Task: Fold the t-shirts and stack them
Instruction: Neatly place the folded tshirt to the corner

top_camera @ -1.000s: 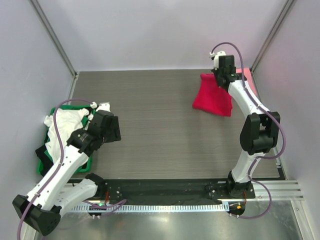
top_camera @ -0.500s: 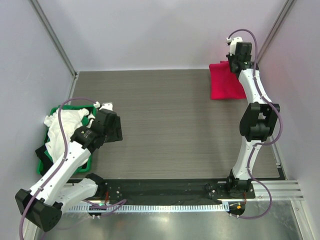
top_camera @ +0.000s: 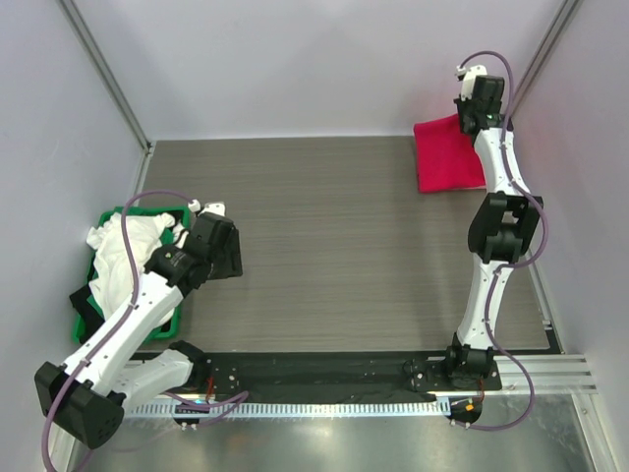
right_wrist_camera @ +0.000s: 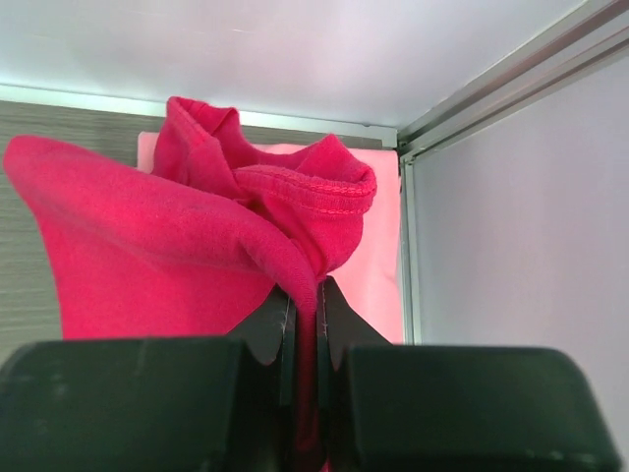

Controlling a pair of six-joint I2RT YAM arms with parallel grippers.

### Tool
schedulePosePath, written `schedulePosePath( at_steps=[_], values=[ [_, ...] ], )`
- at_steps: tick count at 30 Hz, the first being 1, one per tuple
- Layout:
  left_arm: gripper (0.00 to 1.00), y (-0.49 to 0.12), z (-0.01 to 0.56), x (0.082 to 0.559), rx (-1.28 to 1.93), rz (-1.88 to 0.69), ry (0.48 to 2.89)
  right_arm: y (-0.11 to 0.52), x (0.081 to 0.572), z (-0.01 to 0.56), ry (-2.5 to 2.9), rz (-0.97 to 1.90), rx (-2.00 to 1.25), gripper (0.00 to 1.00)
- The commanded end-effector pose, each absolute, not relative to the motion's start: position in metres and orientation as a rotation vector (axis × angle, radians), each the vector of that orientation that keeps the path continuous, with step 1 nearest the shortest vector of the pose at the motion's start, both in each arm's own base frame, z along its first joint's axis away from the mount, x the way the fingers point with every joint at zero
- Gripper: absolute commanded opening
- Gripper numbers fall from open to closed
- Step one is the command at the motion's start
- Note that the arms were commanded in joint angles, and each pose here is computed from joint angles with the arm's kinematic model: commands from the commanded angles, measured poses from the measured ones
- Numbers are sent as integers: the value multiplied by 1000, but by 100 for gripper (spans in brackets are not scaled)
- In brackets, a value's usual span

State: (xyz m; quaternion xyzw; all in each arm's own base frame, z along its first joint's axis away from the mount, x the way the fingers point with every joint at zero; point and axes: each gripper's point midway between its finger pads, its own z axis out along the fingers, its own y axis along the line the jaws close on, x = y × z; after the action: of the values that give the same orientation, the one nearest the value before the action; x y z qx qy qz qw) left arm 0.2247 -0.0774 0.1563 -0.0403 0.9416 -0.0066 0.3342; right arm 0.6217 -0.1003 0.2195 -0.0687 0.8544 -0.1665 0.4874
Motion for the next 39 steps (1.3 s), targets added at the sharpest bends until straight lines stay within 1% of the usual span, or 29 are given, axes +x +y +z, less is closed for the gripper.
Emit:
schedulePosePath(
  at_steps=[1,8,11,12,13,14,15,18,19,24,25,26,27,28,29,30,31,32,33,34,36,37,38,39],
  values=[
    [60,-78,158,230,-102,-13,2449,-111,642,254,1950,-425,-131,1],
    [59,-74,157,230,-127,16,2446,-124,668,225,1909,-458,-116,1],
    [59,-72,157,229,-137,31,2442,-144,680,233,1813,-579,-46,1],
    [59,-72,156,228,-135,32,2443,-153,684,221,1803,-615,10,10],
    [60,-73,157,228,-133,31,2439,-176,680,241,1703,-726,163,35],
    [59,-72,157,229,-138,38,2439,-186,678,244,1651,-767,244,99],
    [59,-72,157,229,-141,42,2438,-192,678,246,1604,-784,294,100],
    [59,-71,158,228,-144,49,2432,-188,680,263,1506,-717,364,100],
    [60,-71,159,228,-145,49,2429,-182,677,276,1468,-654,421,100],
    [59,-71,162,227,-148,39,2413,-146,662,320,1439,-531,453,100],
    [59,-70,164,227,-152,35,2406,-133,658,308,1484,-513,439,100],
    [59,-70,164,227,-152,34,2405,-123,646,335,1436,-431,494,100],
    [59,-70,164,227,-152,33,2404,-108,645,334,1458,-346,475,100],
    [59,-70,165,226,-150,32,2399,-96,638,310,1544,-269,477,100],
    [59,-70,166,227,-151,35,2398,-83,628,321,1528,-122,555,100],
    [59,-69,166,226,-155,34,2396,-58,627,312,1589,31,509,100],
    [59,-69,167,226,-155,33,2393,-48,619,279,1680,100,522,100],
    [59,-68,167,226,-158,36,2390,-38,609,272,1728,181,515,100],
    [59,-68,168,226,-159,34,2387,-17,604,261,1776,325,488,97],
    [59,-68,169,226,-162,33,2384,-7,594,232,1844,381,489,90],
    [59,-67,170,226,-166,31,2378,8,582,214,1896,513,481,72],
    [59,-67,170,225,-168,31,2377,26,577,207,1894,645,418,49],
    [59,-67,171,225,-170,28,2373,31,574,202,1893,700,407,36],
    [59,-66,172,225,-173,26,2367,28,572,198,1887,740,418,28]
  ],
)
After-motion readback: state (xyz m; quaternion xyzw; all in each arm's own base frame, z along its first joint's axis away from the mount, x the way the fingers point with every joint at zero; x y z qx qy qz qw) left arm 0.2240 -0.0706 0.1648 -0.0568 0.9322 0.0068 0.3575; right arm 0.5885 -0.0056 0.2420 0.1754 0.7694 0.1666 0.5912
